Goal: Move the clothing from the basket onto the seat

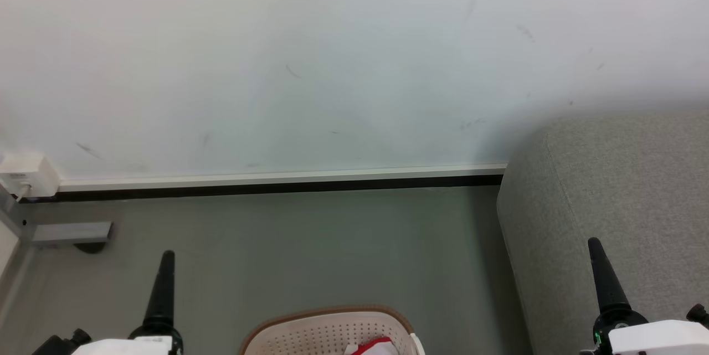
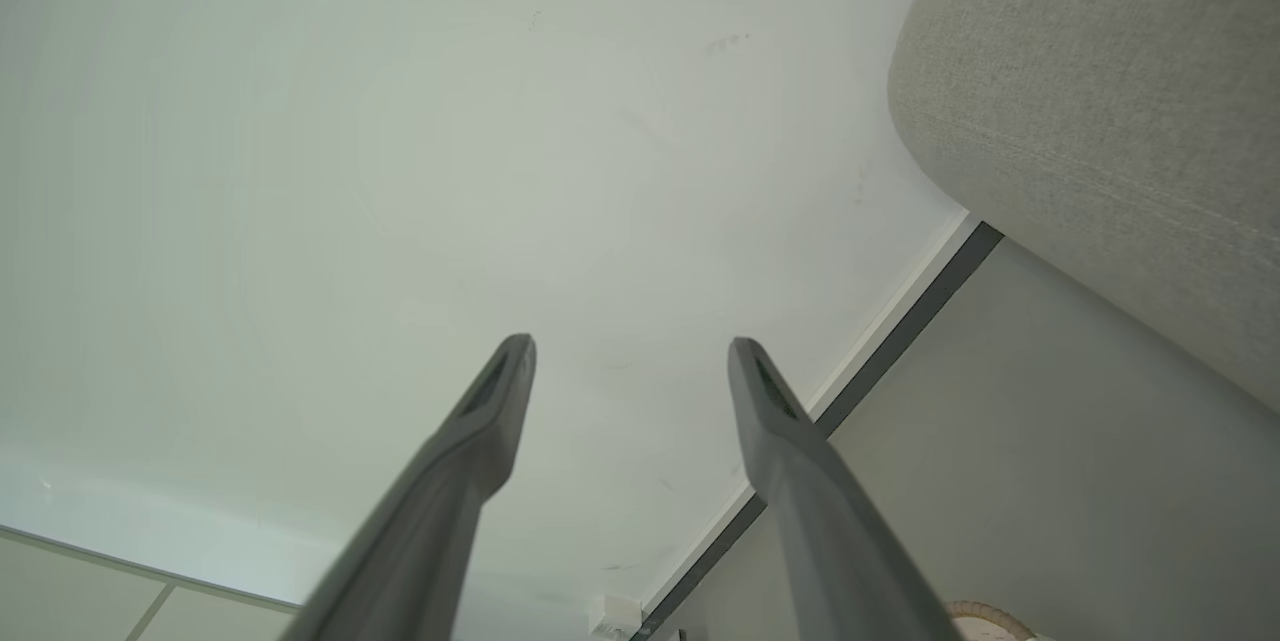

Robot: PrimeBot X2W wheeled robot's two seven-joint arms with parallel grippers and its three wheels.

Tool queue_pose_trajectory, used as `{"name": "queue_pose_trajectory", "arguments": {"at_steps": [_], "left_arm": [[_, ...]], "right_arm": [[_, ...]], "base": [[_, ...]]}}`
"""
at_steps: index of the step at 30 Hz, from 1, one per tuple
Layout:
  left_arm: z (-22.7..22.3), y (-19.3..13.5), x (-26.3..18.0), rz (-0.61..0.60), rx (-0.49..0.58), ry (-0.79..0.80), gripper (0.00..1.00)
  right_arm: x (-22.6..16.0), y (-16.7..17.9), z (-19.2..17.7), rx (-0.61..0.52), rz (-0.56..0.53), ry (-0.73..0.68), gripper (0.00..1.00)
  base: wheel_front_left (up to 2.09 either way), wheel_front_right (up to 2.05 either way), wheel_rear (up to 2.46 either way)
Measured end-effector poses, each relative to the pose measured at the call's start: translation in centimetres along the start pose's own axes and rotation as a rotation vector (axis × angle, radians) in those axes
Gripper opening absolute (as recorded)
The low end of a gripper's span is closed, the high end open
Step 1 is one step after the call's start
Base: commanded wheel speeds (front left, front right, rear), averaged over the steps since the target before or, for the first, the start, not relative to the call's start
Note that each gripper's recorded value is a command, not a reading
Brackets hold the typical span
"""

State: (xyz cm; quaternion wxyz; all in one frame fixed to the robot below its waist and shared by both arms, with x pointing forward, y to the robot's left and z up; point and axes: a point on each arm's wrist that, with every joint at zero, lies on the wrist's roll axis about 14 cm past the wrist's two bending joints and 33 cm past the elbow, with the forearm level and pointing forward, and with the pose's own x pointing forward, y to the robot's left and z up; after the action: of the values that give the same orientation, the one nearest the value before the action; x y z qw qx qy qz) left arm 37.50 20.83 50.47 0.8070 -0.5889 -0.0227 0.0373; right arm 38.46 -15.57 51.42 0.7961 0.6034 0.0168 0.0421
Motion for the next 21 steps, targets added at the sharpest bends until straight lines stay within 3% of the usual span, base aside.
{"name": "queue_pose_trajectory", "arguments": {"at_steps": [21], "left_arm": [[-0.2, -0.9, -0.6, -0.018, 0.476, -0.013, 1.00]], "right_arm": [[0.0, 1.4, -1.8, -0.440, 0.072, 0.052, 1.00]], "base": [[0.00, 0.00, 0.00]]}}
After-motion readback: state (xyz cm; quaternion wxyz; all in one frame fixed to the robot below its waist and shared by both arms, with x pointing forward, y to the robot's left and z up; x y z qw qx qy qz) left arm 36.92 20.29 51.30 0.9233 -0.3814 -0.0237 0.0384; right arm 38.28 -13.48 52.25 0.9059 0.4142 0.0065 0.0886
